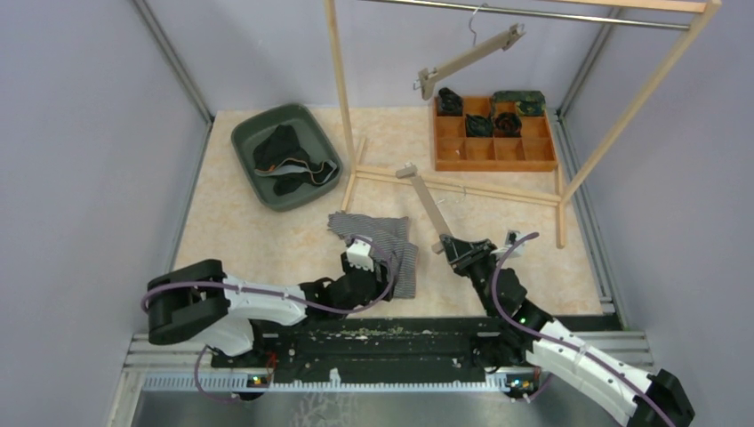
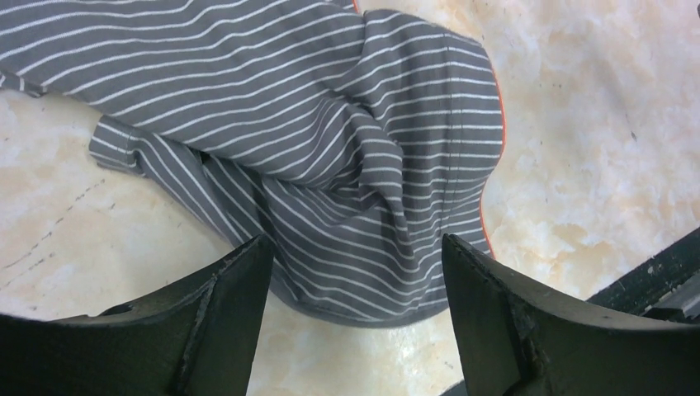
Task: Clip the underwear to the hanger
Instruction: Clamp the underwear onto the hanger.
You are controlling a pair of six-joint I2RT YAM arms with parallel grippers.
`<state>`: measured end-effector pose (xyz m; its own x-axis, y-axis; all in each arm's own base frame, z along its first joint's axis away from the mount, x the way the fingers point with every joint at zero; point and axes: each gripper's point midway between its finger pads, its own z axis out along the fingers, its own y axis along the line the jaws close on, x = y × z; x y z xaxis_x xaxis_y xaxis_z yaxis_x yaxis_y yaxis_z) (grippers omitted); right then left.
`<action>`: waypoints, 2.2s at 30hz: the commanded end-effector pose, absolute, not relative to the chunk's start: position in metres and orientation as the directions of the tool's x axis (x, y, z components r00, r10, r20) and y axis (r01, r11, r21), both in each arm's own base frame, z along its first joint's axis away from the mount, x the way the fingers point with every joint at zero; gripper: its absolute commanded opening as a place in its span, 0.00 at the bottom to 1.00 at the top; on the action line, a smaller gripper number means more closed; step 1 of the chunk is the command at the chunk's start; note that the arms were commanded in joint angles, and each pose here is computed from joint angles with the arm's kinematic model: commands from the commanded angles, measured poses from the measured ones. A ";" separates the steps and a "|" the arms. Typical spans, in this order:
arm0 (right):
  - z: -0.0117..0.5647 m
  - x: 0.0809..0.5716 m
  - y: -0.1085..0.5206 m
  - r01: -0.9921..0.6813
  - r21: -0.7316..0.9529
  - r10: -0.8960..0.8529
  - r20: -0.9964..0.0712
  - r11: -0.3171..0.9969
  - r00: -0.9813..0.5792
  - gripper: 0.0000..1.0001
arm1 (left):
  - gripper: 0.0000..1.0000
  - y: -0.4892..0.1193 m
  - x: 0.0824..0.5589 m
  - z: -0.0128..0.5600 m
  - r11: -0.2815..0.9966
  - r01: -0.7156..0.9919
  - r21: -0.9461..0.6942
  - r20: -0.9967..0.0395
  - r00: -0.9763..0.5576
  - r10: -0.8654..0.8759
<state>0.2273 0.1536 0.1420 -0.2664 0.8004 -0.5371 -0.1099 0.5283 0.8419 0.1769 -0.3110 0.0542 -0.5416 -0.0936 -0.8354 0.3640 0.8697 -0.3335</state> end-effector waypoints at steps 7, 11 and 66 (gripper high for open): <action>0.110 0.226 0.143 -0.073 0.822 0.785 -0.563 0.565 -0.258 0.00 | 0.81 -0.341 0.196 0.066 0.838 0.423 -0.346 -0.866 -0.488 -0.112; 0.110 0.226 0.143 -0.073 0.821 0.784 -0.565 0.567 -0.258 0.00 | 0.82 -0.351 0.200 0.068 0.820 0.460 -0.340 -0.876 -0.473 -0.098; 0.116 0.218 0.176 -0.236 0.813 0.731 -0.582 0.533 -0.356 0.00 | 0.00 -0.343 0.220 0.133 0.482 0.483 -0.731 -0.682 -0.556 -0.475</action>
